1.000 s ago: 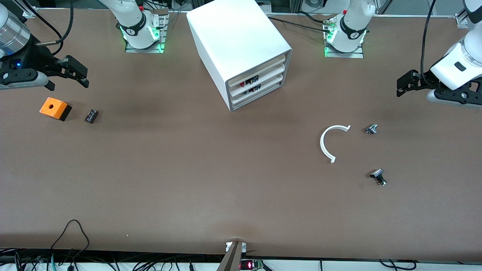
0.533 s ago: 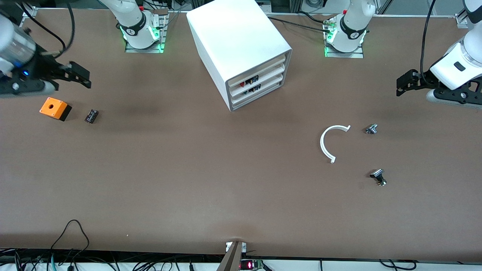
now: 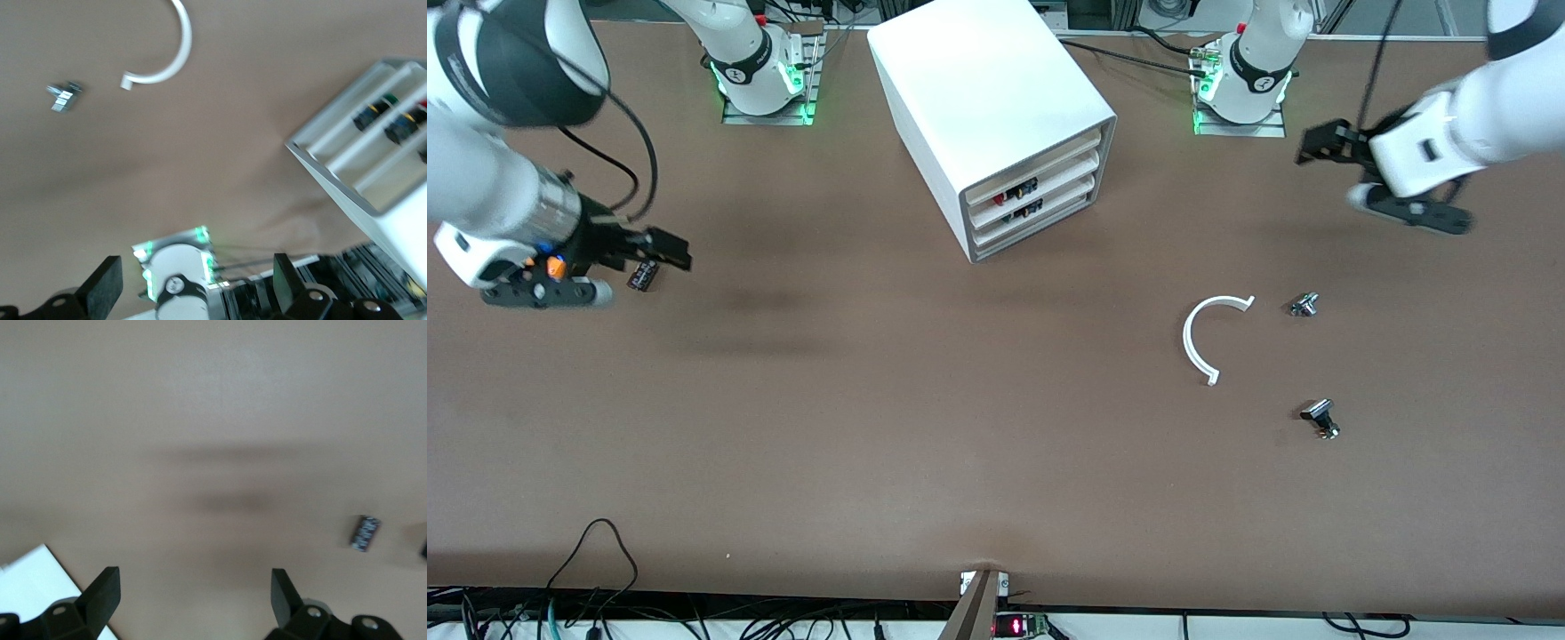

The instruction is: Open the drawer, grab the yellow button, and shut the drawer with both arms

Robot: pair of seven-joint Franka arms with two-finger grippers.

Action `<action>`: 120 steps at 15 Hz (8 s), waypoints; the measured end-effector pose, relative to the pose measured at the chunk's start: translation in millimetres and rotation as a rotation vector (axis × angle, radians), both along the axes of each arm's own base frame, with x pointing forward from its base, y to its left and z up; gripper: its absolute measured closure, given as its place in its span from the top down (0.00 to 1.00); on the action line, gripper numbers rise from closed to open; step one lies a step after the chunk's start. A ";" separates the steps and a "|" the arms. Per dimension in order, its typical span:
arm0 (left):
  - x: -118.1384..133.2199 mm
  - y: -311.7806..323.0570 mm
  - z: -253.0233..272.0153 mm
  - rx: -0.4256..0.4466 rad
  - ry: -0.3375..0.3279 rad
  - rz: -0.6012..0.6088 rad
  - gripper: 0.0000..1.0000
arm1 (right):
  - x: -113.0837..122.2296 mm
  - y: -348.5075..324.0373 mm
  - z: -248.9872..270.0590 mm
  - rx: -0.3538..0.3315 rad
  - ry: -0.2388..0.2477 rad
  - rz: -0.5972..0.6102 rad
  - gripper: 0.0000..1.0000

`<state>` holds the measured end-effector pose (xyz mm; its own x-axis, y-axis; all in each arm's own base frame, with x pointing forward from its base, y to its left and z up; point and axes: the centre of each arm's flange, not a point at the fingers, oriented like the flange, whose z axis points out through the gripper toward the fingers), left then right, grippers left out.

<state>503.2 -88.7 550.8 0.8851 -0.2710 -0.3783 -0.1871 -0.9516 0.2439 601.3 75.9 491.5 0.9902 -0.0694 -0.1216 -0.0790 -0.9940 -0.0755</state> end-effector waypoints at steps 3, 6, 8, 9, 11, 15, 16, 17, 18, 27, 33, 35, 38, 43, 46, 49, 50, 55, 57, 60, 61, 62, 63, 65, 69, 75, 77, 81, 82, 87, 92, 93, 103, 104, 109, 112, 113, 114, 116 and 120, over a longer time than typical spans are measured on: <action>2.7 -30.0 -19.1 -0.119 0.078 -0.011 1.00 | 14.1 22.4 -34.4 -0.004 0.009 -0.068 1.00; 9.6 -45.7 -40.8 -0.239 0.150 0.005 1.00 | 20.5 54.8 -50.7 -0.014 0.009 -0.117 1.00; 11.5 -58.4 -57.8 -0.354 0.178 -0.026 0.99 | 24.1 75.2 -53.4 -0.026 0.009 -0.170 1.00; 12.6 -66.0 -68.7 -0.419 0.177 -0.035 0.99 | 25.6 85.6 -55.6 -0.030 0.012 -0.197 1.00; 13.4 -81.1 -95.8 -0.527 0.158 -0.035 0.99 | 29.1 106.2 -62.3 -0.048 0.015 -0.239 1.00; -1.9 -110.1 -148.2 -0.627 0.150 -0.028 0.96 | 32.7 141.3 -77.7 -0.092 0.012 -0.285 1.00; -8.1 -115.8 -159.0 -0.645 0.158 -0.029 0.96 | 32.4 147.9 -80.4 -0.115 0.002 -0.275 1.00; -14.0 -119.7 -169.7 -0.671 0.158 -0.033 0.93 | 31.6 155.2 -81.9 -0.133 -0.010 -0.259 1.00; -19.0 -121.4 -181.8 -0.703 0.145 -0.035 0.90 | 30.2 163.2 -82.0 -0.141 -0.019 -0.248 1.00; -65.1 -148.3 -247.4 -0.884 0.077 -0.019 0.74 | 19.6 258.4 -85.2 -0.139 -0.053 -0.424 1.00; -71.2 -154.5 -250.1 -0.907 0.068 -0.053 0.56 | 10.9 310.3 -84.8 -0.123 -0.069 -0.548 1.00; -75.3 -163.5 -250.2 -0.946 0.062 -0.036 0.56 | 7.3 326.6 -81.0 -0.112 -0.077 -0.581 1.00; -87.0 -171.3 -261.6 -0.957 0.047 -0.043 0.56 | 3.8 343.5 -73.9 -0.096 -0.087 -0.631 1.00; -94.8 -176.3 -272.7 -0.976 0.054 -0.052 0.54 | 0.0 360.7 -63.2 -0.072 -0.098 -0.696 1.00; -97.0 -182.5 -275.7 -1.000 0.042 -0.062 0.50 | -2.5 373.4 -56.1 -0.051 -0.107 -0.709 1.00; -99.2 -185.8 -283.0 -1.035 0.019 -0.095 0.20 | -7.8 387.6 -50.3 -0.030 -0.107 -0.741 1.00; -99.5 -186.3 -282.8 -1.051 0.012 -0.105 0.13 | -10.0 392.2 -48.5 -0.023 -0.105 -0.751 1.00; -98.9 -185.6 -282.9 -1.058 0.003 -0.112 0.14 | -13.2 401.3 -36.1 0.013 -0.100 -0.802 1.00; -97.3 -184.7 -282.1 -1.059 -0.001 -0.112 0.14 | -14.0 405.8 -32.7 0.039 -0.100 -0.826 1.00; -88.7 -177.9 -280.0 -1.062 -0.021 -0.100 0.14 | -21.0 419.5 -31.6 0.075 -0.084 -0.866 1.00; -84.9 -174.9 -279.2 -1.061 -0.029 -0.097 0.14 | -24.2 424.5 -31.0 0.086 -0.077 -0.878 1.00; -80.0 -170.9 -278.3 -1.055 -0.039 -0.100 0.14 | -27.2 428.7 -30.2 0.093 -0.070 -0.886 1.00; -72.9 -166.3 -276.0 -1.045 -0.050 -0.112 0.14 | -30.0 432.1 -29.3 0.098 -0.063 -0.893 1.00; -50.6 -153.9 -267.7 -1.007 -0.073 -0.135 0.14 | -36.2 439.1 -27.6 0.103 -0.054 -0.901 1.00; -7.5 -129.3 -259.4 -0.953 -0.088 -0.157 0.14 | -50.3 457.1 -24.9 0.124 -0.048 -0.928 1.00; 53.4 -77.5 -267.3 -0.951 -0.090 -0.163 0.14 | -95.6 505.8 -46.6 0.103 -0.026 -0.872 1.00; 56.9 -76.7 -270.4 -0.954 -0.084 -0.165 0.14 | -110.7 521.5 -57.3 0.095 -0.019 -0.851 1.00; 59.2 -76.6 -271.1 -0.951 -0.080 -0.169 0.19 | -123.5 544.0 -76.1 0.136 -0.016 -0.855 1.00; 59.5 -75.9 -271.4 -0.944 -0.078 -0.172 0.28 | -123.1 546.4 -82.8 0.140 -0.015 -0.857 1.00; 69.0 -70.4 -261.3 -0.919 -0.073 -0.143 0.74 | -124.2 552.3 -107.6 0.128 -0.006 -0.861 0.98; 94.4 -56.0 -205.3 -0.752 0.022 -0.113 1.00 | -123.5 552.4 -104.6 0.133 -0.006 -0.867 0.56; 99.8 -52.7 -190.5 -0.694 0.040 -0.097 1.00 | -123.3 552.6 -102.7 0.137 -0.006 -0.867 0.45; 120.7 -27.1 -128.6 -0.125 0.095 0.155 1.00 | -86.3 503.3 -33.4 0.150 -0.018 -0.804 0.42; 121.9 -27.3 -125.2 -0.088 0.090 0.182 1.00 | -75.0 486.3 -24.6 0.138 -0.023 -0.770 0.42; 122.9 -29.7 -121.9 0.038 0.082 0.264 1.00 | -9.5 378.1 7.8 0.099 -0.006 -0.568 0.42; 122.2 -45.1 -121.5 0.077 0.080 0.320 1.00 | 22.1 308.6 3.7 0.041 0.025 -0.416 0.42; 123.0 -54.0 -121.1 0.091 0.068 0.351 1.00 | 31.4 287.8 -1.2 0.028 0.035 -0.368 0.42; 123.4 -63.7 -121.1 0.109 0.061 0.390 1.00 | 40.9 266.8 -8.0 0.016 0.040 -0.322 0.42; 121.9 -81.0 -122.1 0.142 0.060 0.453 1.00 | 57.9 227.1 -25.6 -0.015 0.039 -0.234 0.42; 122.2 -98.0 -136.2 0.153 0.070 0.475 1.00 | 76.9 157.8 -67.7 -0.085 0.061 -0.082 0.42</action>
